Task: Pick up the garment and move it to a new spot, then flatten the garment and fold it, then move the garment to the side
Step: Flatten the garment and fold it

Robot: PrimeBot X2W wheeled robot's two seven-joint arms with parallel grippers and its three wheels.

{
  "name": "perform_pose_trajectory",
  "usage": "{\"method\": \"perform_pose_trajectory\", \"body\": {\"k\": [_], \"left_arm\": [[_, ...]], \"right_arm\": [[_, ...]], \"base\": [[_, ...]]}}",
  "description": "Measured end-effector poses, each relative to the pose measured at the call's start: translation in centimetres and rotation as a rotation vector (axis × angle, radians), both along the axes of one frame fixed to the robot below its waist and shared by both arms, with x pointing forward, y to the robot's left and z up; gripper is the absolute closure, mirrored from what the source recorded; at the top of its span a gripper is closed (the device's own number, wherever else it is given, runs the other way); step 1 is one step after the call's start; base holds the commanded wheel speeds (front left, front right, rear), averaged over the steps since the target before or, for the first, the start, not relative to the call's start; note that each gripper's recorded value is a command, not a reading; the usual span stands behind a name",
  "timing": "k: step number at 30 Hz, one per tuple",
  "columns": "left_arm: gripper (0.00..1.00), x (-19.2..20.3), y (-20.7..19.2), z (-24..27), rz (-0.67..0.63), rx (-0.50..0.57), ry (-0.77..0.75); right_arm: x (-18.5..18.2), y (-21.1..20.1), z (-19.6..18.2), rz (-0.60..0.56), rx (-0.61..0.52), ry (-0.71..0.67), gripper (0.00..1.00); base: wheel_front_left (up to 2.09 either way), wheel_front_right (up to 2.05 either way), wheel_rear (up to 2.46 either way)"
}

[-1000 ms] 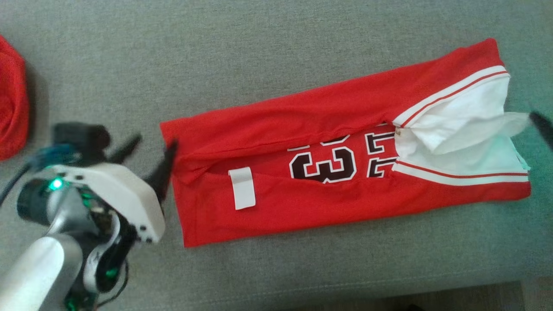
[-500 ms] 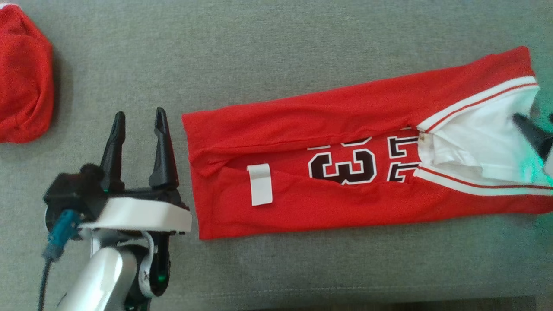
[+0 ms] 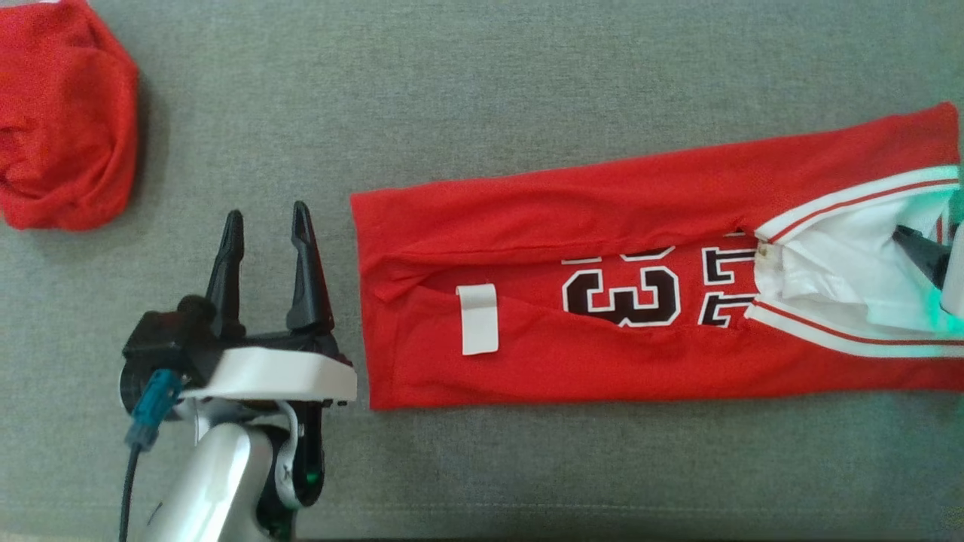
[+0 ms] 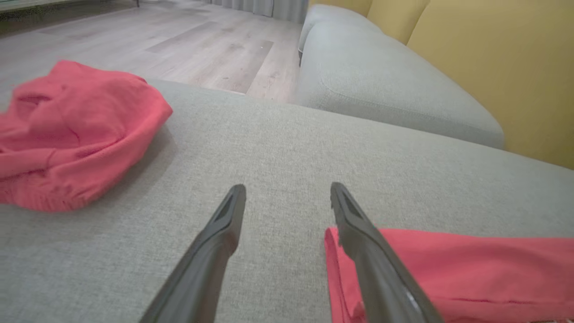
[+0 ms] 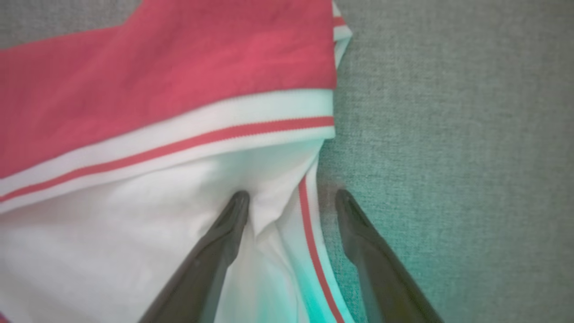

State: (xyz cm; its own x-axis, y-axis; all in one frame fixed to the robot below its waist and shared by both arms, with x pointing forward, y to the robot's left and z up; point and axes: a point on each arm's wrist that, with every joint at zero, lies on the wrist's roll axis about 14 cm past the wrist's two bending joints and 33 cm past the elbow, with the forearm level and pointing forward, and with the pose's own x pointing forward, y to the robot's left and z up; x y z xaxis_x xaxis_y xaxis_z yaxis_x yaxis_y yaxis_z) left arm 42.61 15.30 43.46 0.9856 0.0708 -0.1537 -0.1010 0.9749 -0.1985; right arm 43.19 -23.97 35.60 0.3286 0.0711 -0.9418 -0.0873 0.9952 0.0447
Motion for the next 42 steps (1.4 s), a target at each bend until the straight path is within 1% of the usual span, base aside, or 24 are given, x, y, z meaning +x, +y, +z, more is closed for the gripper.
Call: {"method": "perform_pose_trajectory", "body": {"k": [1,3,6,10,13,16,19,21,23,27,29,32,36,40,42], "left_arm": [[0.00,0.1,0.1,0.3,0.007,-0.003,-0.009],[0.00,0.2,0.2,0.7,0.017,-0.007,-0.026],[0.00,0.2,0.0,1.0,0.019,-0.018,-0.039],[0.00,-0.5,-0.2,0.3,0.015,-0.018,-0.023],[0.00,-0.9,-0.1,0.3,0.012,-0.014,-0.023],[0.00,-1.3,-0.1,0.3,0.007,-0.014,-0.023],[0.00,-2.3,0.3,0.1,0.019,-0.012,-0.011],[0.00,-2.9,0.6,0.1,0.027,-0.015,-0.006],[0.00,-3.5,0.8,0.1,0.030,-0.016,-0.002],[0.00,-4.2,1.0,0.7,0.041,-0.029,-0.013],[0.00,-4.5,1.0,1.0,0.049,-0.049,-0.016],[0.00,-4.6,0.8,1.3,0.053,-0.068,-0.024],[0.00,-4.8,0.2,1.3,0.041,-0.073,-0.019],[0.00,-5.0,0.1,0.9,0.038,-0.078,-0.003],[0.00,-5.2,-0.1,0.8,0.035,-0.077,0.000]], "right_arm": [[0.0,0.1,0.0,-0.004,0.010,0.000,1.00],[0.0,0.5,0.1,-0.009,0.034,-0.004,1.00],[0.2,1.2,0.3,-0.047,0.099,-0.042,1.00],[0.6,0.0,0.6,-0.143,0.135,-0.108,1.00],[0.8,-2.3,1.2,-0.214,0.107,-0.136,1.00],[0.9,-5.8,2.8,-0.289,0.039,-0.184,1.00],[0.7,-9.8,5.1,-0.354,-0.057,-0.234,1.00],[0.5,-11.0,6.6,-0.383,-0.079,-0.256,1.00],[0.6,-10.9,7.7,-0.379,-0.073,-0.272,1.00],[1.2,-8.4,10.1,-0.299,-0.014,-0.316,1.00],[1.1,-6.2,11.0,-0.244,0.031,-0.325,1.00],[0.7,-0.7,11.8,-0.119,0.132,-0.319,1.00],[-0.5,6.9,12.0,0.051,0.262,-0.290,1.00],[-1.4,13.1,11.5,0.161,0.378,-0.263,1.00],[-1.7,15.3,10.9,0.197,0.410,-0.254,1.00]], "base": [[0.00,0.00,0.00],[0.00,0.00,0.00],[0.00,0.00,0.00],[0.00,0.00,0.00],[0.00,0.00,0.00],[0.00,0.00,0.00],[0.00,0.00,0.00],[0.00,0.00,0.00],[0.00,0.00,0.00],[0.00,0.00,0.00],[0.00,0.00,0.00],[0.00,0.00,0.00],[0.00,0.00,0.00],[0.00,0.00,0.00],[0.00,0.00,0.00]]}}
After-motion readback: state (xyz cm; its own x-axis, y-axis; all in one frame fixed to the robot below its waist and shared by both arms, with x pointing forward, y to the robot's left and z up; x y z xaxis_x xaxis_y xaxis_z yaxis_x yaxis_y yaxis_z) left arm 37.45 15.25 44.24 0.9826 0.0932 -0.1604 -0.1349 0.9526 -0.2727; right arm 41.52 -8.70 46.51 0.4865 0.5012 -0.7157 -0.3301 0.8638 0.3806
